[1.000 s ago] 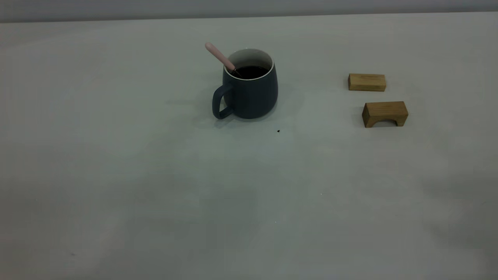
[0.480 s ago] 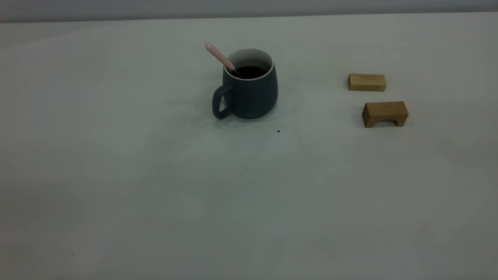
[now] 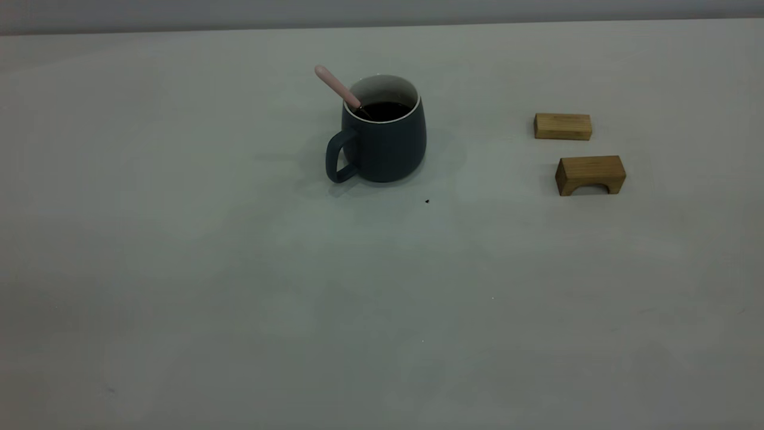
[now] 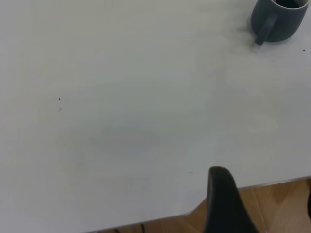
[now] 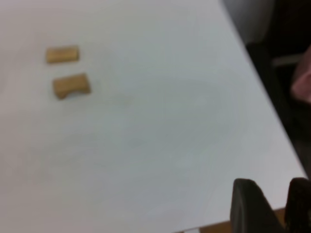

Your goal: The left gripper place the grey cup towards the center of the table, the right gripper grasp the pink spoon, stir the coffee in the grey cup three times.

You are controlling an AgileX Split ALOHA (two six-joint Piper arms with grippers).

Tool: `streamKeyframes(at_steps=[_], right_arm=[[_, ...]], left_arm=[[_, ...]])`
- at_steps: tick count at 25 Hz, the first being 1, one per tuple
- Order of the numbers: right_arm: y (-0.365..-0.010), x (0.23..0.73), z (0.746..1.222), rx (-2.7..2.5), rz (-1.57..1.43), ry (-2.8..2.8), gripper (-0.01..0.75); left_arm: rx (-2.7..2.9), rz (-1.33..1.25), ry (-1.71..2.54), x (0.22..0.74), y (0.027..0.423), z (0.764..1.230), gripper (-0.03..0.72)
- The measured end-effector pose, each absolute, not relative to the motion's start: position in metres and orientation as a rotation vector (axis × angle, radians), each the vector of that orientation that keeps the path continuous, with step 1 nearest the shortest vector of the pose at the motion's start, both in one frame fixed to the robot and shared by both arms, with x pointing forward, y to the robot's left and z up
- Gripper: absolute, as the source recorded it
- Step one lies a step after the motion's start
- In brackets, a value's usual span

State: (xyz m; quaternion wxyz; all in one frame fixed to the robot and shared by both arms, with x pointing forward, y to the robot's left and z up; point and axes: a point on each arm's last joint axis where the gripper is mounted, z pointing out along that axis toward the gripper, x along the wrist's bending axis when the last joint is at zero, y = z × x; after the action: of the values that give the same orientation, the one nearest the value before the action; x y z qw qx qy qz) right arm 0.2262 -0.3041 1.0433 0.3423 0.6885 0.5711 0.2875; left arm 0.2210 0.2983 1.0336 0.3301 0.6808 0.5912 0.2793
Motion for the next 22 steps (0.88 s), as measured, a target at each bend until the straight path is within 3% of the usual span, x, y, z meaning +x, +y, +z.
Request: streamKeyframes(at_steps=[22], right_arm=[[-0.3026,0.2360,1.0379,1.686,0.787,1.538,0.236]], left_arm=[[1.781,0.730,1.546,0.2210,0.2983,1.0336,0.481]])
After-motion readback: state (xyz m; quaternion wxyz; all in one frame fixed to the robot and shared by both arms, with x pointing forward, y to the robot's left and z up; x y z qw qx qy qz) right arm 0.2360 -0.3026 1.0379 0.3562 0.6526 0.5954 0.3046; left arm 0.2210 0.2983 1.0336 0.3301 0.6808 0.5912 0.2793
